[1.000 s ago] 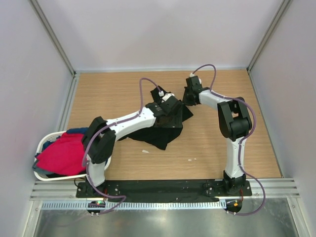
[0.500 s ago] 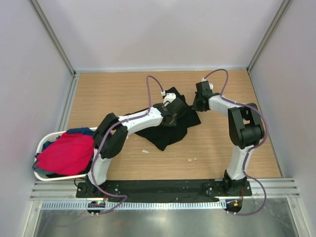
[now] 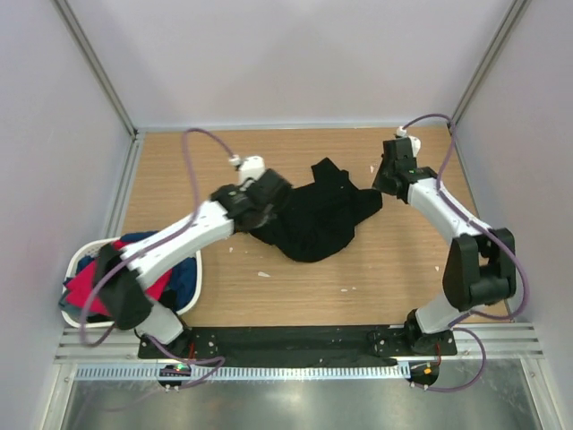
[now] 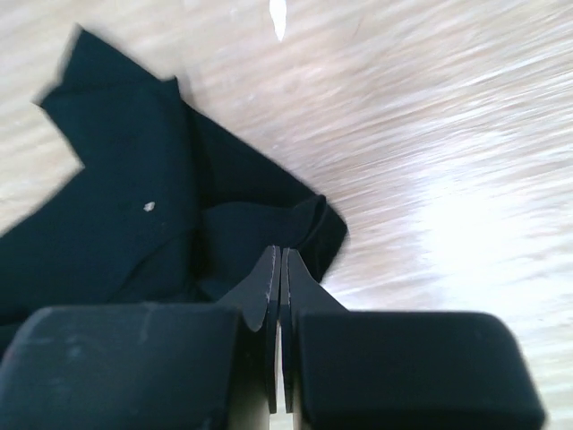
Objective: Fold and stack the t-shirts
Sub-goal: Flatten the tshirt out
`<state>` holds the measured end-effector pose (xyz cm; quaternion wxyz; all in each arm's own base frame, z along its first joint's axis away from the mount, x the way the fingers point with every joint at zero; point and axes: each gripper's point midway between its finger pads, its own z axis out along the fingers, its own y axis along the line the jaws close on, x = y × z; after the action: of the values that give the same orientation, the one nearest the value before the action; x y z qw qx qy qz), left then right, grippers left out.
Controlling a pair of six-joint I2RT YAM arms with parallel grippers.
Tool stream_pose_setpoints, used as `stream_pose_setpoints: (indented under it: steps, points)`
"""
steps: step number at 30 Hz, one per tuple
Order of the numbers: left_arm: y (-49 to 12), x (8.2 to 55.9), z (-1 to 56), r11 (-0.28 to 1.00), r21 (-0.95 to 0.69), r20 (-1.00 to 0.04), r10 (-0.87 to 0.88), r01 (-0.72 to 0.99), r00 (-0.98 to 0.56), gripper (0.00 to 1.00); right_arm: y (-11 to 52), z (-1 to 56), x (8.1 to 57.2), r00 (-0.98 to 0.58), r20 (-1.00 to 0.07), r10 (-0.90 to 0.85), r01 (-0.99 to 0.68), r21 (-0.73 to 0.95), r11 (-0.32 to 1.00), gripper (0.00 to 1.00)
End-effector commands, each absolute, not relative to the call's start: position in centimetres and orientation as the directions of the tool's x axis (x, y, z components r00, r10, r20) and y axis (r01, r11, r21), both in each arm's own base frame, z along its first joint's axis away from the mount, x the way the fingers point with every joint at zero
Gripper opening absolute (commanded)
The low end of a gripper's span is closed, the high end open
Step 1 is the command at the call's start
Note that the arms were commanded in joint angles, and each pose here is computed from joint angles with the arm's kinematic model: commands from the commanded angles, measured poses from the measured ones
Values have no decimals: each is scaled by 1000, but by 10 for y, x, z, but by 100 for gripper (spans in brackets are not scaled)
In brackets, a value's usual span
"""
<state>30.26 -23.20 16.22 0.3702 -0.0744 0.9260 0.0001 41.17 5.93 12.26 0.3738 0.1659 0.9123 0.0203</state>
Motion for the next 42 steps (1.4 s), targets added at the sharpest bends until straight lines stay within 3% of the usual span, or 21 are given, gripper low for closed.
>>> stream_pose_setpoints:
  steps: [1, 8, 13, 19, 21, 22, 23, 24, 25, 29, 32, 35, 40, 42]
  points:
    - [-158, 270, 194, 944, -59, -731, -264, -326, -630, 0, 38, 195, 401, -558, -771, 306, 302, 155, 941, 1]
    - [-109, 193, 150, 894, -124, -610, -411, -430, -677, 0, 11, 248, 334, -485, -819, 307, 357, 135, 924, 1]
    - [-110, 158, 114, 926, -84, -490, -360, -368, -794, 0, -16, 234, 280, -533, -771, 350, 496, 50, 867, 1]
    - [-110, 149, 115, 955, -8, -469, -265, -297, -842, 5, -37, 220, 242, -547, -743, 386, 606, -33, 795, 1]
    - [-110, 154, 123, 961, 13, -483, -236, -277, -843, 33, -40, 222, 240, -561, -732, 387, 617, -58, 785, 7]
    - [-114, 163, 138, 966, -1, -513, -223, -259, -829, 56, -44, 219, 233, -582, -714, 389, 630, -93, 771, 17]
    - [-114, 166, 145, 968, 3, -528, -211, -249, -823, 88, -45, 218, 231, -589, -706, 394, 639, -108, 761, 33]
    - [-117, 173, 153, 971, 1, -546, -200, -240, -813, 94, -46, 219, 233, -598, -699, 392, 640, -123, 758, 71]
    - [-120, 179, 163, 973, -5, -565, -191, -229, -802, 98, -45, 220, 235, -602, -695, 392, 637, -123, 761, 83]
    - [-145, 214, 212, 979, -94, -665, -195, -178, -721, 100, -23, 247, 271, -567, -724, 393, 565, 6, 825, 91]
    - [-179, 236, 211, 972, -197, -690, -229, -126, -686, 99, -5, 269, 301, -524, -769, 366, 468, 98, 878, 92]
    - [-222, 252, 181, 958, -274, -652, -247, -82, -717, 96, 27, 256, 327, -544, -747, 382, 351, 211, 912, 91]
    - [-268, 271, 147, 974, -218, -611, -184, -60, -770, 93, 90, 206, 350, -636, -644, 425, 203, 392, 897, 76]
    - [-283, 278, 130, 979, -200, -598, -153, -39, -787, 91, 97, 184, 348, -666, -623, 409, 207, 373, 905, 73]
